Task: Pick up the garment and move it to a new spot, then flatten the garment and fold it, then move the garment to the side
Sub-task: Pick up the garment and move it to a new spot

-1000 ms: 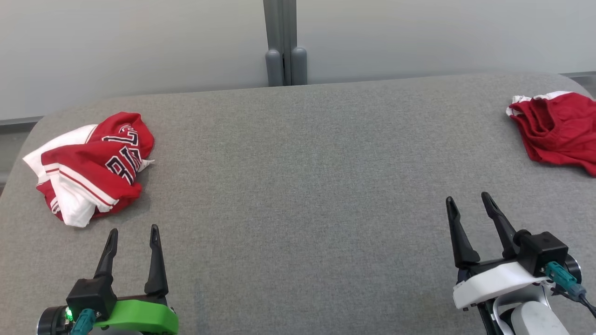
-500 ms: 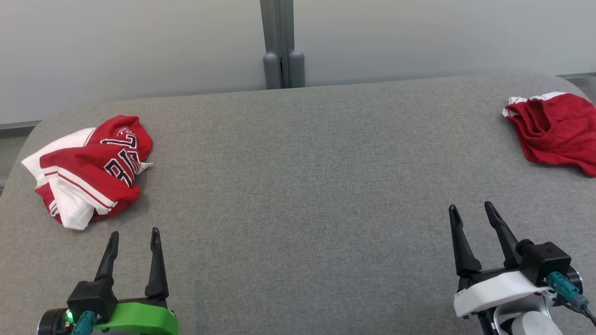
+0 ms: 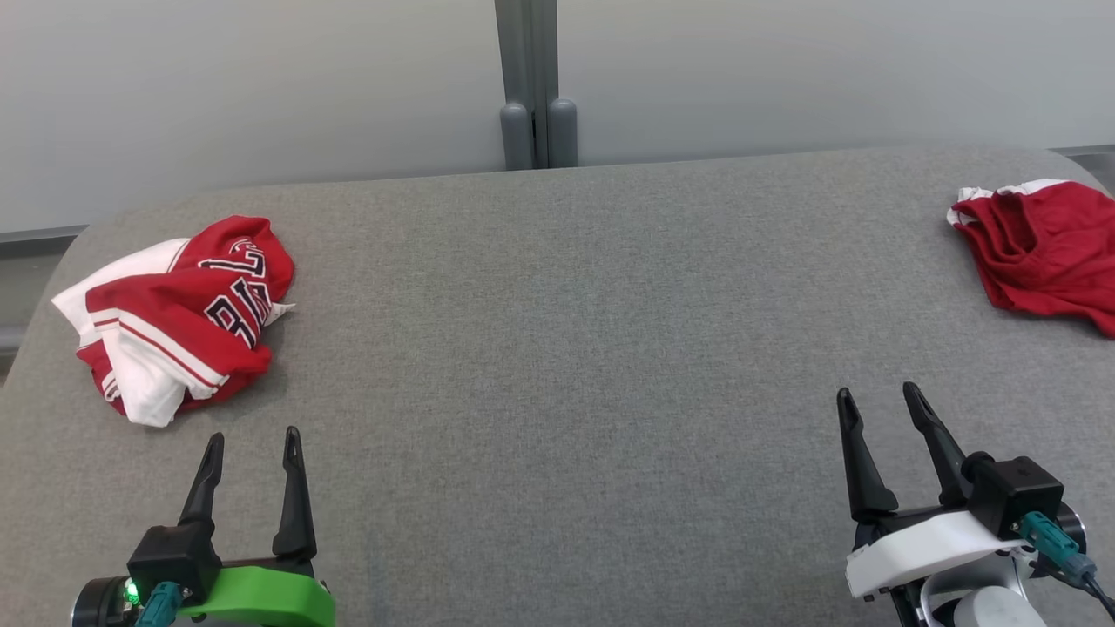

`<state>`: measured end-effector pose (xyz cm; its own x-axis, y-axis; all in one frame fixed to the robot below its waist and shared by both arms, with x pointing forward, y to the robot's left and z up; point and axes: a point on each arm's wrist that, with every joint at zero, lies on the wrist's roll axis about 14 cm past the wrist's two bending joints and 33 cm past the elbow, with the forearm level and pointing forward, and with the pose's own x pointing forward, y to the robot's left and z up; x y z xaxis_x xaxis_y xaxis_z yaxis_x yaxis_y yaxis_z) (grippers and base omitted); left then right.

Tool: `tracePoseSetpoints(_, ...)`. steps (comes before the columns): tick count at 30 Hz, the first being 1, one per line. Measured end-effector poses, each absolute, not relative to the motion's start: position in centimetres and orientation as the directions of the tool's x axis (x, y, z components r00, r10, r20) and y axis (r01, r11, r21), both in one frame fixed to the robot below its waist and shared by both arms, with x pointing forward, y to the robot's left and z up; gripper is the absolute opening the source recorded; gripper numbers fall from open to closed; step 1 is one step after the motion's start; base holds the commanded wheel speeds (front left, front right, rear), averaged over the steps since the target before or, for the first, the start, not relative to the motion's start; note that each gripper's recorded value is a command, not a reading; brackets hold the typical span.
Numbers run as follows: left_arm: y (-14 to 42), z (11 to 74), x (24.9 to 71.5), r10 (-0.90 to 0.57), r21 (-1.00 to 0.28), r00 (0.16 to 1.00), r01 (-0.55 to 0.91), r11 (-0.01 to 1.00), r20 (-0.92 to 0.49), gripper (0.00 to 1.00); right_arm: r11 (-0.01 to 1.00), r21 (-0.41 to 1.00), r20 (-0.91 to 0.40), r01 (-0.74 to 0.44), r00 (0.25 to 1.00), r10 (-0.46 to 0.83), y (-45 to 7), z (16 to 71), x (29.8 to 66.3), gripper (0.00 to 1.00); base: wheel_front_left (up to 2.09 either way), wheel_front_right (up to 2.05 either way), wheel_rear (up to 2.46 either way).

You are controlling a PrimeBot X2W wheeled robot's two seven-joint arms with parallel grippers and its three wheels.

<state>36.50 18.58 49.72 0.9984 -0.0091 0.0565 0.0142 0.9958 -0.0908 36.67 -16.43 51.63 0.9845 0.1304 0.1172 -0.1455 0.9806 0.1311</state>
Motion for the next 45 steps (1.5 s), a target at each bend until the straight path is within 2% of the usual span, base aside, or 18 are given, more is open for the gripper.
tracePoseSetpoints(18,23.7,49.8,33.3,0.146,-0.075,0.988,-0.141,0.987,0.059,1.0,0.947,0.145,0.101,-0.286,0.957,0.273,-11.3,51.1,38.3,1.0,0.0,0.0,0.0)
tracePoseSetpoints(38,31.8,49.9,25.3,0.433,-0.06,0.9,-0.43,0.901,0.057,1.0,0.833,0.149,0.074,-0.532,0.846,0.527,-1.6,50.0,40.0,1.0,0.0,0.0,0.0)
tracePoseSetpoints(45,33.1,49.6,23.1,0.491,-0.056,0.87,-0.489,0.871,0.046,1.0,0.798,0.154,0.066,-0.583,0.812,0.58,0.7,49.7,40.0,1.0,0.0,0.0,0.0)
